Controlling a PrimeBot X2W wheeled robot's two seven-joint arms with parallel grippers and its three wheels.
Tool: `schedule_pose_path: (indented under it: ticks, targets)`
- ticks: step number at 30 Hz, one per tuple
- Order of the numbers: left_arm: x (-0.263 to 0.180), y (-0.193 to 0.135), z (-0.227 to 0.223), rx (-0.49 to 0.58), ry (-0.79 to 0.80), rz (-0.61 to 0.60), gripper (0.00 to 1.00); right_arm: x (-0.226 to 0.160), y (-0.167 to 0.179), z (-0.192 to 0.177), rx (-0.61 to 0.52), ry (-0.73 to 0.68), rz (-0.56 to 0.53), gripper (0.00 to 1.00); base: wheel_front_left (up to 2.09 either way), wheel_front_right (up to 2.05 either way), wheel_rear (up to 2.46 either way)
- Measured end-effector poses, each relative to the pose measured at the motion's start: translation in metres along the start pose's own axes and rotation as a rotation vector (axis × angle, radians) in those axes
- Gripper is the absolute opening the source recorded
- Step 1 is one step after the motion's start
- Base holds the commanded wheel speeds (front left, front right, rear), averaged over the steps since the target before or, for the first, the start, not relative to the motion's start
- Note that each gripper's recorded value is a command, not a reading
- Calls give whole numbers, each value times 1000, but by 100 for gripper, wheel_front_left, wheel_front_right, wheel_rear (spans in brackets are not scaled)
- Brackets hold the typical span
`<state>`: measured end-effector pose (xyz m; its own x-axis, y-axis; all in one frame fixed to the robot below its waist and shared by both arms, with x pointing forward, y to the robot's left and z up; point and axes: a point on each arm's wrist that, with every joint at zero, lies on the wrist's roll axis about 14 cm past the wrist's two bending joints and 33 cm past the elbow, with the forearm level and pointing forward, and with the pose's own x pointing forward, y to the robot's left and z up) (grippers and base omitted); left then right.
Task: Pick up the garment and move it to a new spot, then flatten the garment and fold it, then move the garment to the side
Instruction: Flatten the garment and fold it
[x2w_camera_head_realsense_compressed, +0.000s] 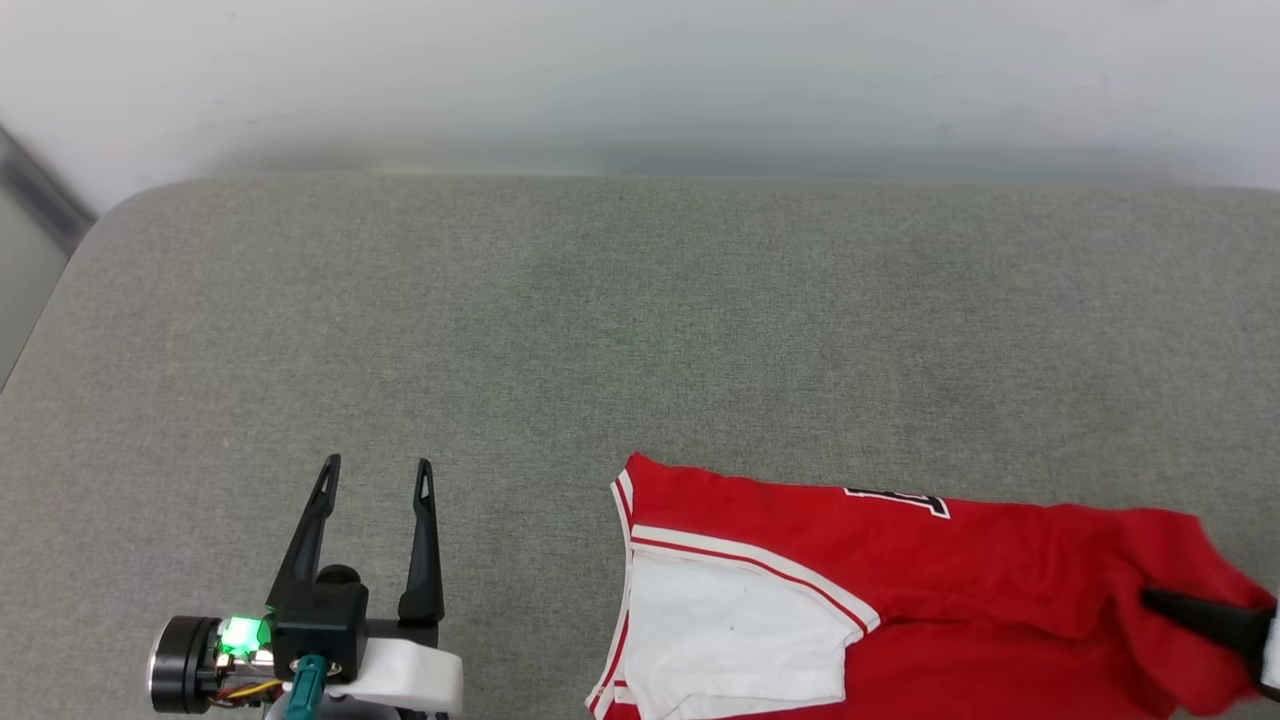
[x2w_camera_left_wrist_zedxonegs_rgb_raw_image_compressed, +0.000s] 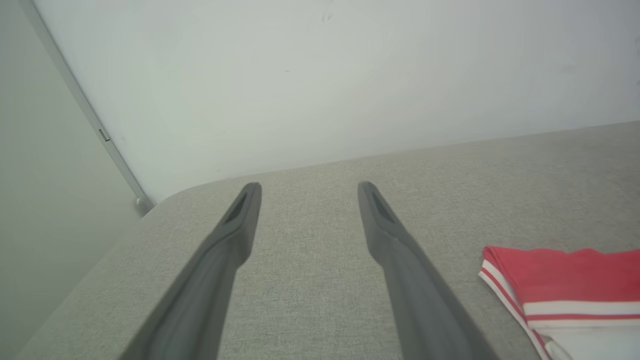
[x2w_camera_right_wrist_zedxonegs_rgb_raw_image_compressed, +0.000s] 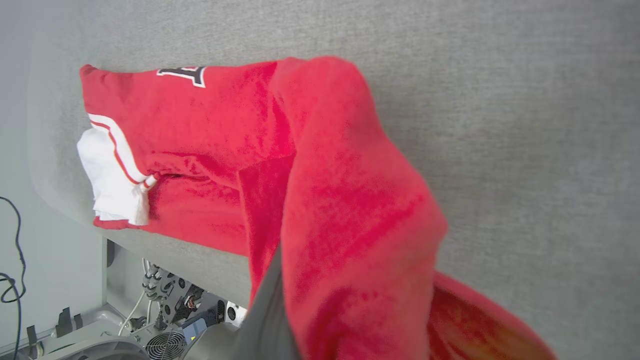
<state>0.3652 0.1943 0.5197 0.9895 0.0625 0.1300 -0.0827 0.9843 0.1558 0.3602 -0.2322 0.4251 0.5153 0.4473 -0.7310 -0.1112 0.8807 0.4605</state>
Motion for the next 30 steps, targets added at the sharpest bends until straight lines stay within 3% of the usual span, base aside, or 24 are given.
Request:
schedule_pose_path:
  ticks: [7,19,30]
  targets:
    - [-1,0,-3,-1,10,-4,100,14,72,0,-105,23,191,0,0,0,0]
    - [9,-3,-14,-10,38,-5,100,77,180,-4,-334,132,384,0,0,0,0]
    - [15,3,-22,-3,60,14,100,130,184,-59,-499,345,322,0,0,0,0]
